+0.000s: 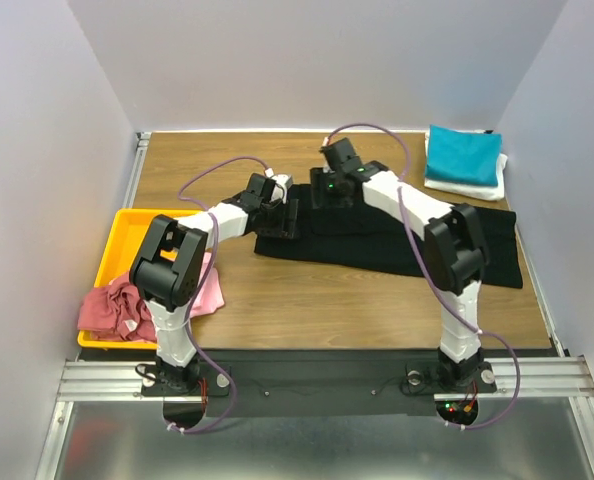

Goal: Fold and stack the t-shirts
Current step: Fold the tshirt

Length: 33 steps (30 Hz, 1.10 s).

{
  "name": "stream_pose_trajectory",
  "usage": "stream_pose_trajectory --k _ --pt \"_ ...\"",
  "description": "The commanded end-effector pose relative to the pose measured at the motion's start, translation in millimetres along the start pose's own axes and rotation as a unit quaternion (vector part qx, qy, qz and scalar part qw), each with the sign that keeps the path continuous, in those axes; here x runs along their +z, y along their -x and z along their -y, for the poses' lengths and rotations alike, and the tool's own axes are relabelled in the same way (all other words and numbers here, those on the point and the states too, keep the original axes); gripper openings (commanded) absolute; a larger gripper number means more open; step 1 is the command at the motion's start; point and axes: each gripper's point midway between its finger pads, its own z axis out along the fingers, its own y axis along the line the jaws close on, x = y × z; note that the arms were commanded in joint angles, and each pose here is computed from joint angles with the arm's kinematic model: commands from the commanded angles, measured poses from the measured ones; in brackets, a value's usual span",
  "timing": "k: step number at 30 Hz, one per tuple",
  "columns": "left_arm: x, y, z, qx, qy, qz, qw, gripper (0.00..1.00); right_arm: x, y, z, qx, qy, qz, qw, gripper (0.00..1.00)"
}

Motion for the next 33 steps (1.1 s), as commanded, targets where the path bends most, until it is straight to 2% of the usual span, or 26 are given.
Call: stream_pose_trajectory --k 1,11,19,26,33 --pt "-4.4 -51.9 -14.2 -0.016 0.022 -0.069 0.997 0.77 16.4 14.4 -30.5 -0.004 0.031 0.018 0.999 0.61" --pt "-8.5 -51.7 -15.2 -0.011 0.026 -0.072 0.997 0.77 25.8 -55.0 -41.2 -0.021 0.020 -0.047 0.998 0.54" --pt "-12.2 -51.9 -17.8 -0.007 0.025 -0.073 0.997 0.78 41.3 -61.0 -24.8 -0.040 -0.031 -0.041 0.998 0.50" --pt "-15.1 -58.7 -26.6 -0.011 0.031 -0.078 0.996 0.78 38.5 -56.2 -8.5 -0.033 -0.077 -0.023 0.996 0.18" --pt "-18.1 -68.6 -34.8 -0.015 0.037 -0.084 0.996 0.78 26.4 -37.8 -0.8 -0.032 -0.106 0.006 0.994 0.08"
